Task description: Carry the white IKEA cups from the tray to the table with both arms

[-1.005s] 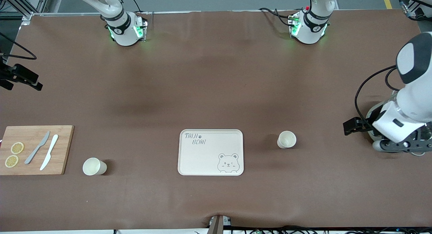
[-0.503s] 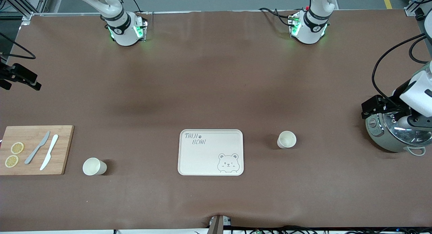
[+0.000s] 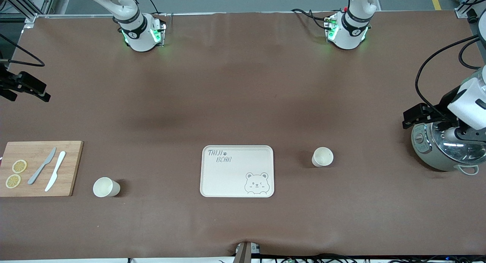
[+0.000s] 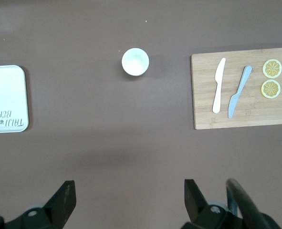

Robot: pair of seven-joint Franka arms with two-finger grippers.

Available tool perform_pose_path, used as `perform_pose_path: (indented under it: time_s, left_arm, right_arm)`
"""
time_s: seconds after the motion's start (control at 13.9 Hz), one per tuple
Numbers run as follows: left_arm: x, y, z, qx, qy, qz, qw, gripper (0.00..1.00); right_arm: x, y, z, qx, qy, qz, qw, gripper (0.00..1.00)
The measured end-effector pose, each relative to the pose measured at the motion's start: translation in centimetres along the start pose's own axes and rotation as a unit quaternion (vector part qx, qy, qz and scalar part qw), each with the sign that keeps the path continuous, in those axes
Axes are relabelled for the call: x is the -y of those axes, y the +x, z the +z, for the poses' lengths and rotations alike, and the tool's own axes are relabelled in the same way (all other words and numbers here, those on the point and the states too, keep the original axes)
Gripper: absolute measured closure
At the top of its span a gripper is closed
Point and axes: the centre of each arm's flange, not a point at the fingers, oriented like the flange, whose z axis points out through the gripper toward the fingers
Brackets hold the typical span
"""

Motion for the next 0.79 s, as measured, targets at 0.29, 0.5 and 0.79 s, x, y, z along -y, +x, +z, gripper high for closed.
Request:
perform_pose_path:
  time_s: [0.29,0.5,0.79]
  left_arm:
    - [-0.3,-1.3,-1.4,0.013,-0.002,0.0,1.0,0.0]
    - [0.4,-2.0,-2.0,0.02,-0.002,-0.005,1.0,0.0]
    - [0.5,-2.0,-1.8,0.023,-0.003,-0.006,1.0,0.0]
  right_arm:
    - [0.0,0.0,0.0,0.0,-0.001,0.0,1.0,0.0]
    - [-0.1,0.0,0.0,0.0,-0.001,0.001,1.0,0.0]
    - [0.0,0.0,0.0,0.0,-0.001,0.0,1.0,0.0]
